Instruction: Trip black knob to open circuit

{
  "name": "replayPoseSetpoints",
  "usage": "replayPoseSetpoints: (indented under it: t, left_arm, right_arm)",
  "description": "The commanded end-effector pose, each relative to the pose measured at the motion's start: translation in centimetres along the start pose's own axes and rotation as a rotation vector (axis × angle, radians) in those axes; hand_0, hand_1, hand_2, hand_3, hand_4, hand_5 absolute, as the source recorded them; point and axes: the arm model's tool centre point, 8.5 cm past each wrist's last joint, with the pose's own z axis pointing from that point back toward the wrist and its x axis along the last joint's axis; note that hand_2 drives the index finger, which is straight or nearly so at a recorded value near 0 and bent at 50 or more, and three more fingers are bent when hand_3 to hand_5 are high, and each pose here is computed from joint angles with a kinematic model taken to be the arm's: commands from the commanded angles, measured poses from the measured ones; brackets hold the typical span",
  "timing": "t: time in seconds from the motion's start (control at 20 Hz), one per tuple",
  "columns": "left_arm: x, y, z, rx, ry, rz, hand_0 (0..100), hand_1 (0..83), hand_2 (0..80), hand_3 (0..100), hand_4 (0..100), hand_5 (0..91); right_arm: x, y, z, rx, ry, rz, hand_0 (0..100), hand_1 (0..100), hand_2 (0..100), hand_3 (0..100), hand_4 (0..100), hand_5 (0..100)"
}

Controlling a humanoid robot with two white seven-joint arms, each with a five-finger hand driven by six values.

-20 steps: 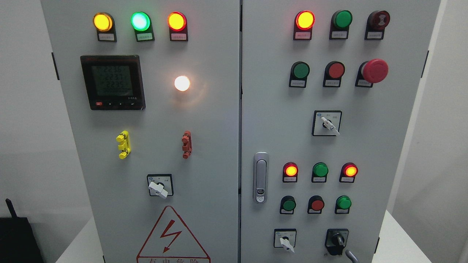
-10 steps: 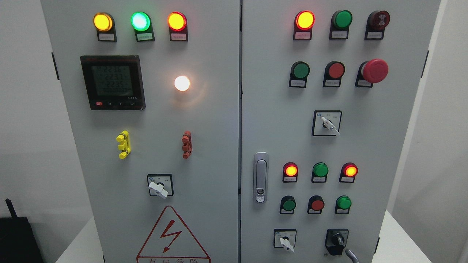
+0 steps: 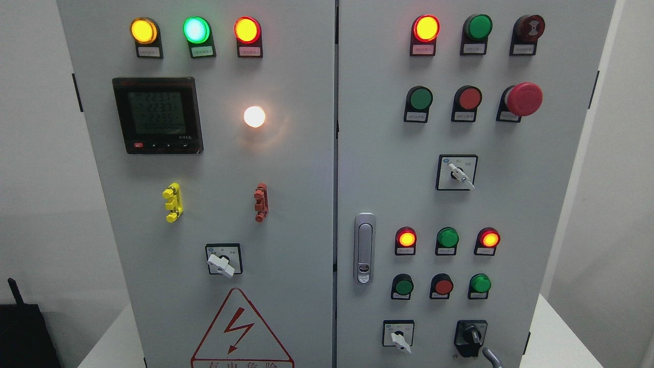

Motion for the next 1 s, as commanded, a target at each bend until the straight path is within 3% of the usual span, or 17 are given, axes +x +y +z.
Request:
replayPoseSetpoints:
  t: [0.0, 0.95]
  left_arm:
    - [0.0, 0.0, 0.0, -0.001, 0.003, -0.023, 12, 38.9, 0.0, 0, 0, 0.0]
    - [0.0, 0.0, 0.0, -0.001, 0.005, -0.023, 12, 38.9, 0.0, 0, 0, 0.0]
  right_arm:
    - [-0.1, 1.4, 0.0, 0.015, -0.001, -0.028, 0, 0, 0, 100, 96, 100]
    - [-0.4, 2.4, 0.2, 0.037, 0.015, -0.038, 0, 0, 0, 100, 96, 100]
